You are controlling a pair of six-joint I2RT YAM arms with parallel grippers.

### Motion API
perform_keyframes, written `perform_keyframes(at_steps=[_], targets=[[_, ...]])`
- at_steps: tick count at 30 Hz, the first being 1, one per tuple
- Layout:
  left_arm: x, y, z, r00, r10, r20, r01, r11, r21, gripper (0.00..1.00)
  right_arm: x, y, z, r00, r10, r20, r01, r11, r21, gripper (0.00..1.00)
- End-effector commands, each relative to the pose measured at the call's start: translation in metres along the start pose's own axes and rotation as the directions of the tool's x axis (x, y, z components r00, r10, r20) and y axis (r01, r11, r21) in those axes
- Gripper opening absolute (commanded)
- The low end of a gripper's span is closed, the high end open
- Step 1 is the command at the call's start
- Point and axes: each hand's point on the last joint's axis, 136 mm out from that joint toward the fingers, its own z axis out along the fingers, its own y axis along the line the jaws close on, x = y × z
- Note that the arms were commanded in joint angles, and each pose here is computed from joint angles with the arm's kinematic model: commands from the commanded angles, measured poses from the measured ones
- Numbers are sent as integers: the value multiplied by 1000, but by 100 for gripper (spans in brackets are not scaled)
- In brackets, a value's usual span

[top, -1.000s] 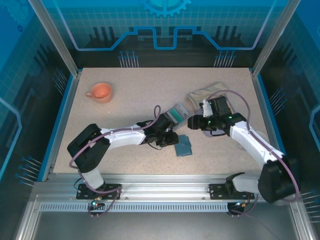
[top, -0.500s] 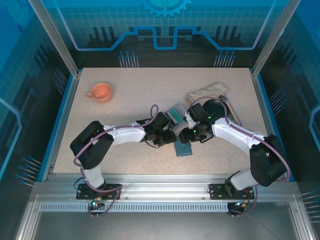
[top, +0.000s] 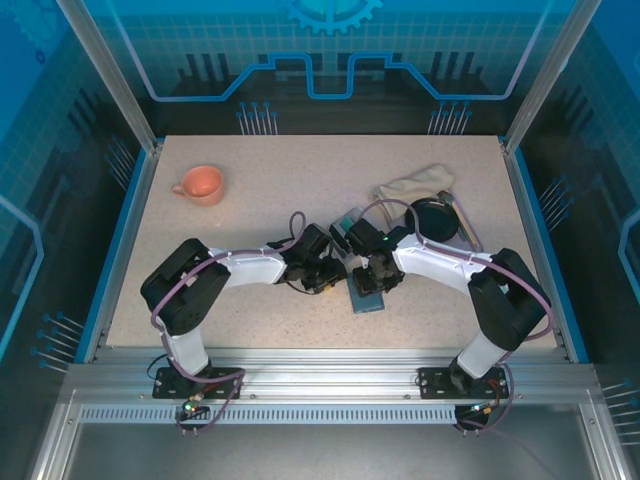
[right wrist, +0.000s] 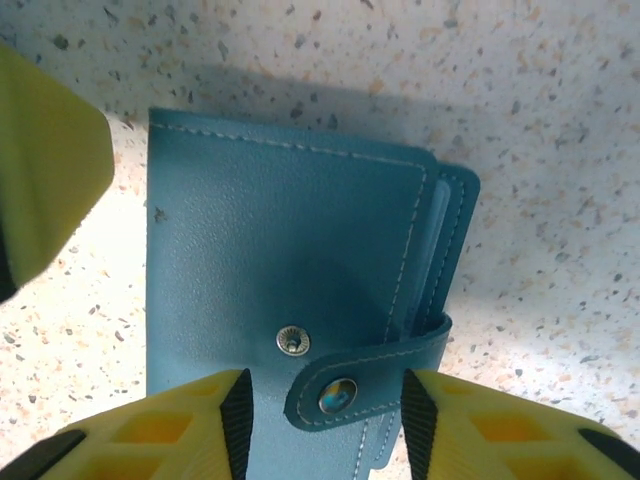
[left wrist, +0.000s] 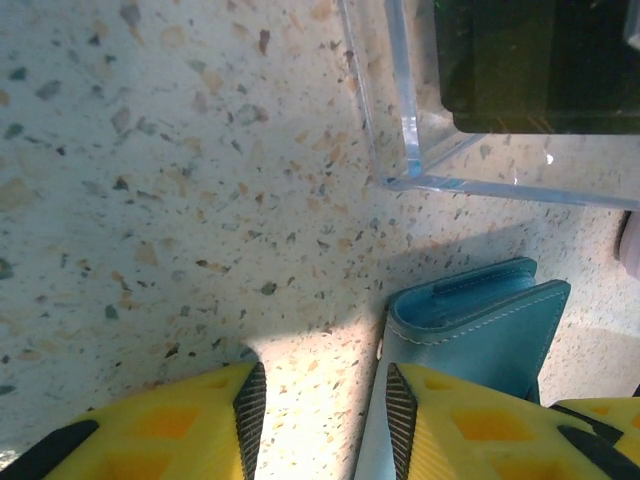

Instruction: Put the credit cards into the card holder

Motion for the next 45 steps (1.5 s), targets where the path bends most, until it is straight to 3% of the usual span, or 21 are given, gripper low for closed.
perform_keyframes(at_steps=[1,8,10,15,22,45], targets=[[3,2,-6,1000,-15,-11,15,1000,10,40,-2,-1,-4,1000,0,0,0,999,50,39],[3,1,-6,1000,-11,-14,12,1000,12,40,-2,-2,-5,1000,7,-1,-7,998,65,24],[3,1,-5,1000,-11,-15,11,1000,11,40,-2,-3,-5,1000,4,-1,-4,997,72,23],[4,0,-6,1000,-9,-17,9,1000,14,40,-4,5,-7,1000,-10,2,10,999,42,39],[3,1,-6,1000,-12,-12,12,1000,14,40,-3,1,1,1000,-11,-21,13,997,82,41],[6,-3,-5,1000,10,-28,-9,1000,28,40,-8,-2,-15,999,-8,34,5,996,88,0]])
